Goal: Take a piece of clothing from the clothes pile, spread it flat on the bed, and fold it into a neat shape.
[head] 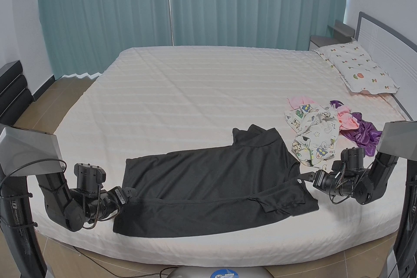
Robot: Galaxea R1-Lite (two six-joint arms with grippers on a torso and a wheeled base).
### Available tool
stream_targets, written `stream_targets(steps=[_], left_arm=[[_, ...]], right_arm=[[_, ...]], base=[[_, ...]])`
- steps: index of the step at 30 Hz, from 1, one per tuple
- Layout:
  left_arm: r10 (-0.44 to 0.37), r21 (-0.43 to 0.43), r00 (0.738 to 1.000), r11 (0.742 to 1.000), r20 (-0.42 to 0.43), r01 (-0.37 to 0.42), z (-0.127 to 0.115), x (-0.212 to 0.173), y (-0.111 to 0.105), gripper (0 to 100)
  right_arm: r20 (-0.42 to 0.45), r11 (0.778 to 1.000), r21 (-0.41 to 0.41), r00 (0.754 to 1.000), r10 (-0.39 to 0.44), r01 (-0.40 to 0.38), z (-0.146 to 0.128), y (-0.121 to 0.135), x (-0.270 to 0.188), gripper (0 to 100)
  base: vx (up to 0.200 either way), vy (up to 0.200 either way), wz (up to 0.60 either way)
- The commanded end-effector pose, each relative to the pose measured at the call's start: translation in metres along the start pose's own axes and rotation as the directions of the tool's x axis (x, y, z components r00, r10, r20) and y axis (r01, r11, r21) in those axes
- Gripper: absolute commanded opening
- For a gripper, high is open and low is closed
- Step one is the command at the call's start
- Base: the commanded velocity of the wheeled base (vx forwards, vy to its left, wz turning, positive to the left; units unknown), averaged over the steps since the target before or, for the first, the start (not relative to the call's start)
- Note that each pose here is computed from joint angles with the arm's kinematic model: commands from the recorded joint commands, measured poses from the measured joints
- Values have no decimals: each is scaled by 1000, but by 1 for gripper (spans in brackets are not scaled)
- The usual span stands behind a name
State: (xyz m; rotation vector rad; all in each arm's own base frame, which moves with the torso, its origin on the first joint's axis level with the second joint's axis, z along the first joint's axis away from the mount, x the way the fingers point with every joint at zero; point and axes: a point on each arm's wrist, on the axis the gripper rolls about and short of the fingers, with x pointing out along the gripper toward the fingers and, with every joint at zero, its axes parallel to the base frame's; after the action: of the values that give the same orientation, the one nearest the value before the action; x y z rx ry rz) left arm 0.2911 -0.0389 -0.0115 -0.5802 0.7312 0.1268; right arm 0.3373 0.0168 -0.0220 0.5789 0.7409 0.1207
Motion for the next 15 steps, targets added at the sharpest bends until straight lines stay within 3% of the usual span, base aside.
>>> stream_targets(steps=[1,4,7,15], left_arm=[[-37,-40,998,998,58,40,14,-1,-10,100],[-42,-51,997,998,62,45,15,0,-11,100],[-40,-76,995,996,90,46,24,8,-10,100],[-55,-80,991,995,122,65,35,23,-17,100]], right_arm=[[-1,1000,-6,1000,7,-7,0,4,0,100],[-1,1000,-7,1000,7,-7,0,4,1,100],[-1,1000,-10,1000,12,-12,0,6,0,100],[-1,1000,-9,1000,12,-12,-1,6,0,100]], base=[[0,0,0],[0,0,0],[200,0,0],[0,0,0]])
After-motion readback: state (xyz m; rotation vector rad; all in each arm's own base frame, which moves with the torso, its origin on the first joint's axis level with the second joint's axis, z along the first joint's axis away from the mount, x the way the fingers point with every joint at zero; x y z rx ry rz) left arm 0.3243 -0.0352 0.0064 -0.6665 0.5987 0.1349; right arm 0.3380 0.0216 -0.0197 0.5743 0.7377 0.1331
